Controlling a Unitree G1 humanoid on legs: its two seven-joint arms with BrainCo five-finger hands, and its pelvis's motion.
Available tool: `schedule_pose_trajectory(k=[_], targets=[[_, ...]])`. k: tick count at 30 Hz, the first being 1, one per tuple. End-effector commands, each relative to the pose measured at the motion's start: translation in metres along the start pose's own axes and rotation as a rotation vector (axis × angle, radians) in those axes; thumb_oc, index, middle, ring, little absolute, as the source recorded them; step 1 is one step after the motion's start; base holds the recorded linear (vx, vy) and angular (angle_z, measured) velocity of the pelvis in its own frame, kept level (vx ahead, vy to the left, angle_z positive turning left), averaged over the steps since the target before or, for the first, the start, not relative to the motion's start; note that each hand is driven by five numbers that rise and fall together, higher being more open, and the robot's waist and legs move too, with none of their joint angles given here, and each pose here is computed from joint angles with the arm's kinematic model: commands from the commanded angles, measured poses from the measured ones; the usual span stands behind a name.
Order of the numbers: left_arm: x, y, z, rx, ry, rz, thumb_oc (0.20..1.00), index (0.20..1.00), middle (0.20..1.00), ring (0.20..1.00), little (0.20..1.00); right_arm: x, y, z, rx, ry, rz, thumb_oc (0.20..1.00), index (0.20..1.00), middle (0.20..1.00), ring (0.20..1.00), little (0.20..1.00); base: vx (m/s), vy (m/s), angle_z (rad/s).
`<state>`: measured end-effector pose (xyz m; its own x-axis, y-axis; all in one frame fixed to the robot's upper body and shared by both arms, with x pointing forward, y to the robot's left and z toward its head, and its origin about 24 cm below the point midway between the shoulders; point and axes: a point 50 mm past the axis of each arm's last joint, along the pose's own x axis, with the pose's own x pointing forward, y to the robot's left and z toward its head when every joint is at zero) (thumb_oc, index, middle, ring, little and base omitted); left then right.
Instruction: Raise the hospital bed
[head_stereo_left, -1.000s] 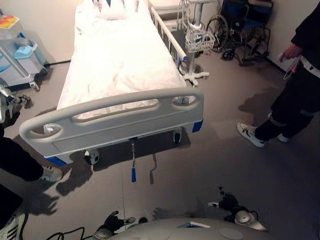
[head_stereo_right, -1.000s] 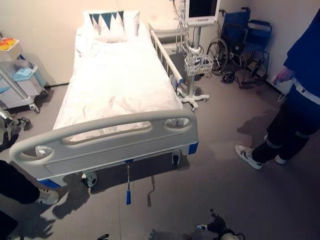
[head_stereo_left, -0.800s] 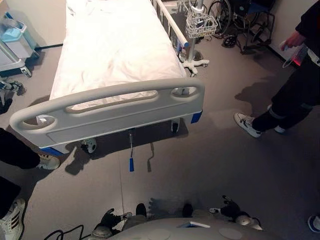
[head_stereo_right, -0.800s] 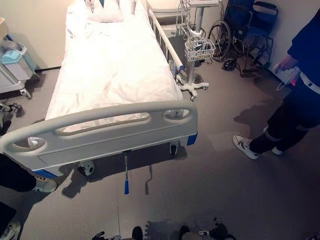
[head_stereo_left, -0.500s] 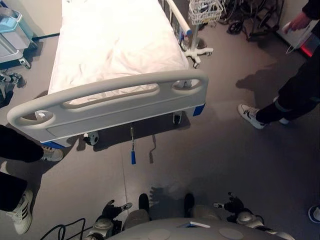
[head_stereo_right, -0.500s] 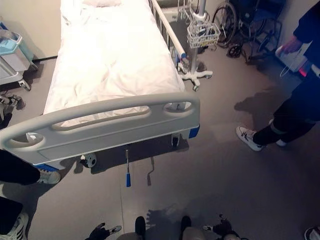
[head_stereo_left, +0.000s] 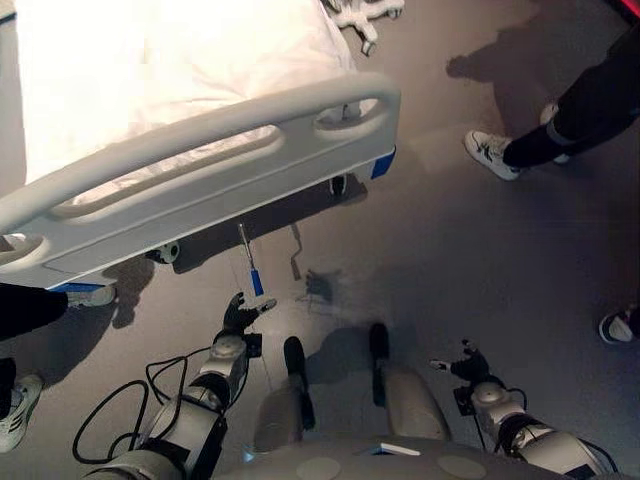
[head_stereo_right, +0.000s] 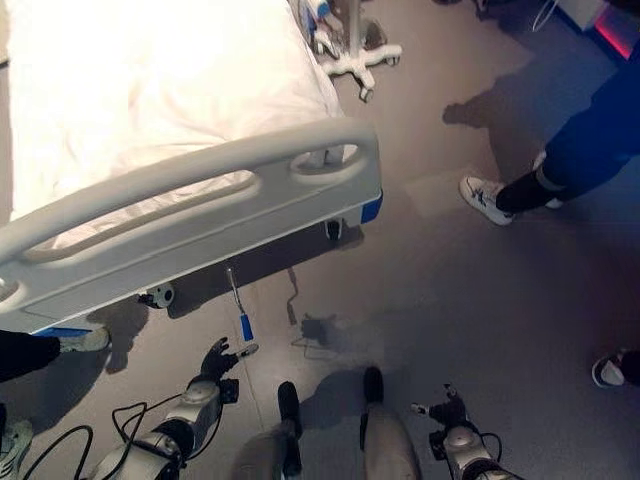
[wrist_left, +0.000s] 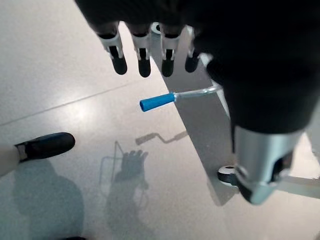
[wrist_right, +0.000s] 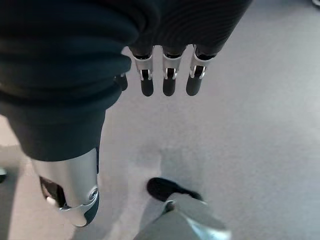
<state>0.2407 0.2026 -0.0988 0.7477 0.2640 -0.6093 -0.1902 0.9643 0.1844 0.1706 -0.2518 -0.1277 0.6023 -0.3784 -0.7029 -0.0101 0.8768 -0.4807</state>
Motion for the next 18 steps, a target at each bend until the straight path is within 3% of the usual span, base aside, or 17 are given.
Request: schedule_pose_trajectory(k=[1,18], targets=[[0.005,0.001,0.020,-0.079,-0.050,0.020,1.000,1.000,1.000,1.000,1.000,0.004,-0.010,0.017,0.003,-0.061,-0.039,1.000,1.000,1.000,1.000,1.000,-0.04,0.013,-0.11],[0.017,0.014,0.095,-0.117,-0.222,0.055,1.000,1.000,1.000,1.000,1.000,0.006,-0.018,0.038,0.013,-0.157,-0.068,1.000,1.000,1.000,1.000,1.000,-0.05,-0.002,-0.06]])
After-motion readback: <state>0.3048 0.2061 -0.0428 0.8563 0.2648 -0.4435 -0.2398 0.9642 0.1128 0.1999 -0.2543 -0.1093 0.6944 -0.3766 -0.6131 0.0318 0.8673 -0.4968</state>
